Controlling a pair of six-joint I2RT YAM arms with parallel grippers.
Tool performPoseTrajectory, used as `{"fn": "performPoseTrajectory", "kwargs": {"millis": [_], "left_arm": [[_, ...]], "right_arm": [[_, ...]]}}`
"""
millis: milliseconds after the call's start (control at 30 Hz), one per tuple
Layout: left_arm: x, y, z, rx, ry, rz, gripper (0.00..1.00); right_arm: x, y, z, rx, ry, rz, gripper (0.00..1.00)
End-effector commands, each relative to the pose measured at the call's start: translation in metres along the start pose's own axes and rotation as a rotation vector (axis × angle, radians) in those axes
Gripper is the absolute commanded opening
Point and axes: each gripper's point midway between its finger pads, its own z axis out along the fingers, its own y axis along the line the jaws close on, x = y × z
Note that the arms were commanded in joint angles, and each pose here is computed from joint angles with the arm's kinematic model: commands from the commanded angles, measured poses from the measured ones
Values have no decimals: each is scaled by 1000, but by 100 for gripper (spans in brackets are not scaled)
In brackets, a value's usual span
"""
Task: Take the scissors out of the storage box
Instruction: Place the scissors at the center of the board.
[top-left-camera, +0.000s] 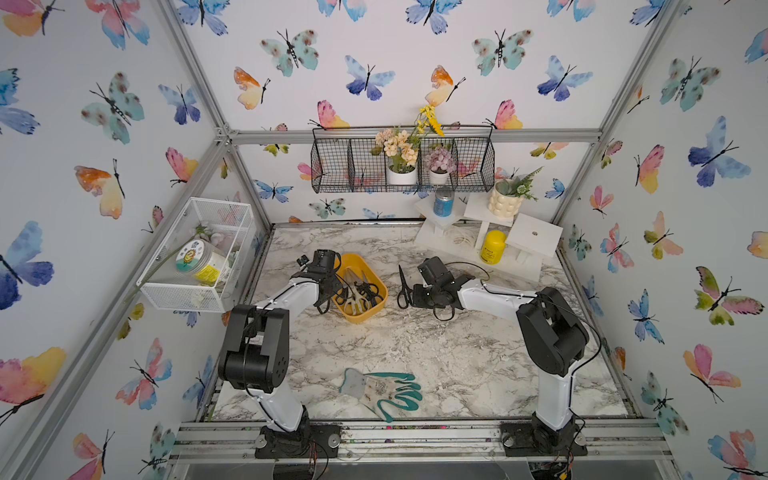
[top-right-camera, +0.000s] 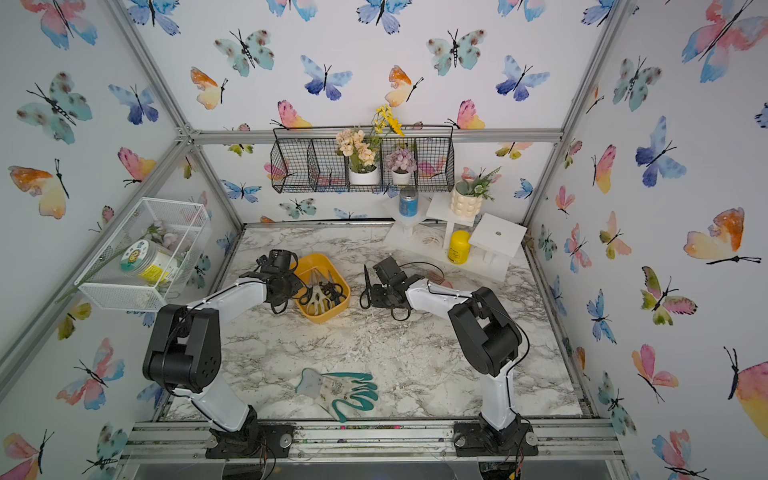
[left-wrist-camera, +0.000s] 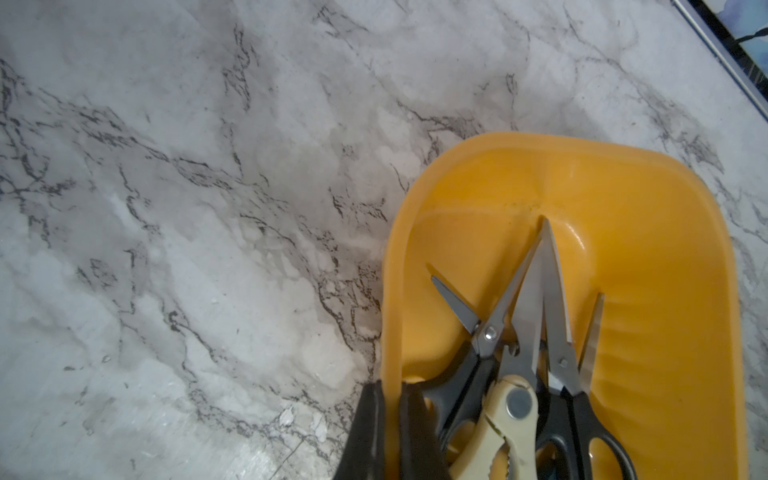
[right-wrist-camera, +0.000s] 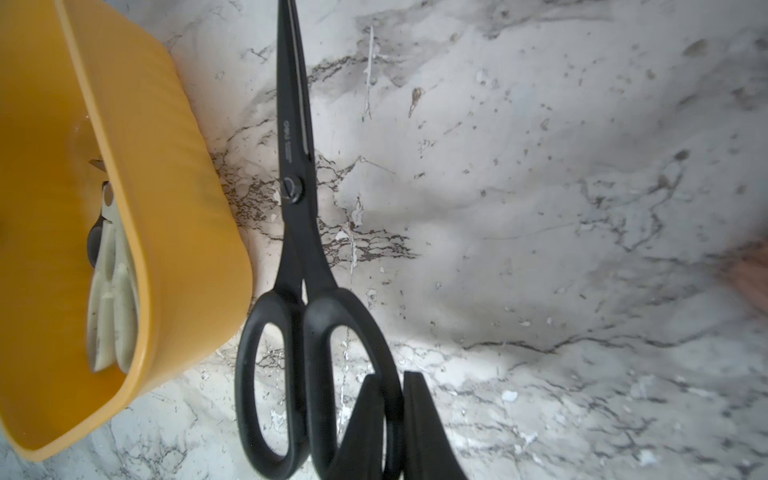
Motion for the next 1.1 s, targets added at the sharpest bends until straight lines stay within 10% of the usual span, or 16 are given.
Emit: {"fn": "performPoseTrajectory", "kwargs": {"millis": [0, 767, 1067], "left_arm": [[0, 1, -10, 21, 4, -6, 0], [-2, -3, -13, 36, 3, -12, 0], [1, -3, -11, 36, 11, -13, 0]], "right_arm": [[15, -7, 10, -3, 30, 67, 3], [53, -58, -6, 115, 67, 145, 6], [44, -57, -6, 118, 57, 128, 27]]}}
